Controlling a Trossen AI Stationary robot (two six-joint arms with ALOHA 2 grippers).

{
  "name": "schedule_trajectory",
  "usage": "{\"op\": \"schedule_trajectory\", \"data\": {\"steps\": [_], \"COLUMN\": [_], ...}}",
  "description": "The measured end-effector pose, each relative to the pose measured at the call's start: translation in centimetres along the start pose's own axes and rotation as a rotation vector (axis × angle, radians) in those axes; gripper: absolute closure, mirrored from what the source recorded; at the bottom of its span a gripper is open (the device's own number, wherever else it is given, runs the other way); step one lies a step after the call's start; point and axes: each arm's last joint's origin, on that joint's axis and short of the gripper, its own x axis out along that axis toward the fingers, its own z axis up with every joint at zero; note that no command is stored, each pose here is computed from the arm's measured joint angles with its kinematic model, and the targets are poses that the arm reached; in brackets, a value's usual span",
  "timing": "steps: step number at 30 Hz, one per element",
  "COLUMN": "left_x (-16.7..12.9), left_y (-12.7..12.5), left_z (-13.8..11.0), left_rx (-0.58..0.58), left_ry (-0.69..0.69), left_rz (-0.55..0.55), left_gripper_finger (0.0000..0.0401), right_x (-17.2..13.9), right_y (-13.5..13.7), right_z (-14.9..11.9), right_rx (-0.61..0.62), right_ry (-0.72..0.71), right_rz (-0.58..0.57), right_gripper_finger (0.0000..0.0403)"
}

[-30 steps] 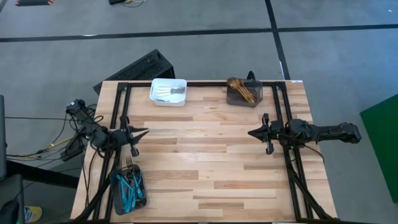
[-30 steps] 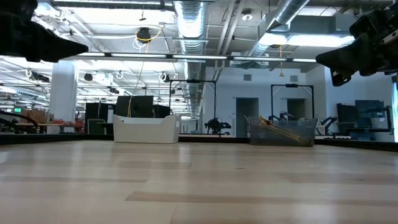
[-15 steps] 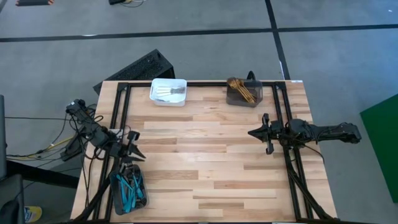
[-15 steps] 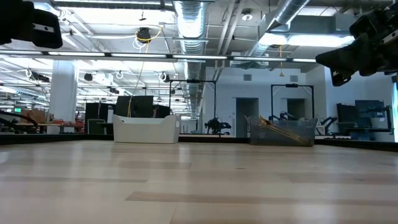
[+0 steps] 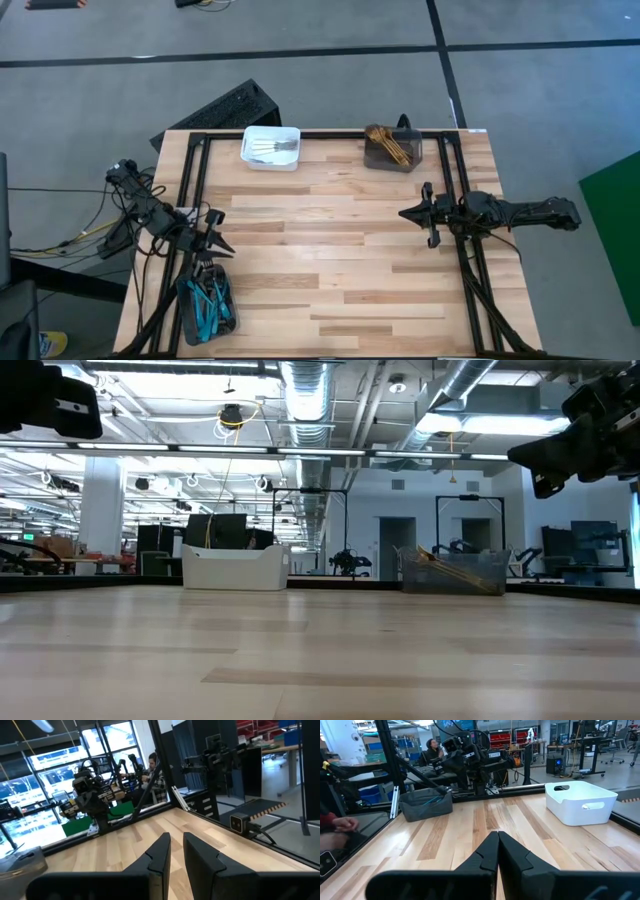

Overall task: Sort silverware by color (type)
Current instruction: Return to Home Position

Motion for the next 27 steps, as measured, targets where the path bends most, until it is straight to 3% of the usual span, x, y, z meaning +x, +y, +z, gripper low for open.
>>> {"op": "schedule_trajectory", "data": {"steps": [27], "left_x": [-0.01], "left_y": [0.02], "left_z": [0.04], "left_rx": [-0.003], "left_ry": [0.000], "left_rz": [0.001], "left_gripper_finger": [0.0358], "right_x": [0.00], "right_y": [0.00], "right_z": [0.00], "right_rx": [0.000], "right_ry": [0.000], "right_rz": [0.000], "right_gripper_finger": [0.0373]}}
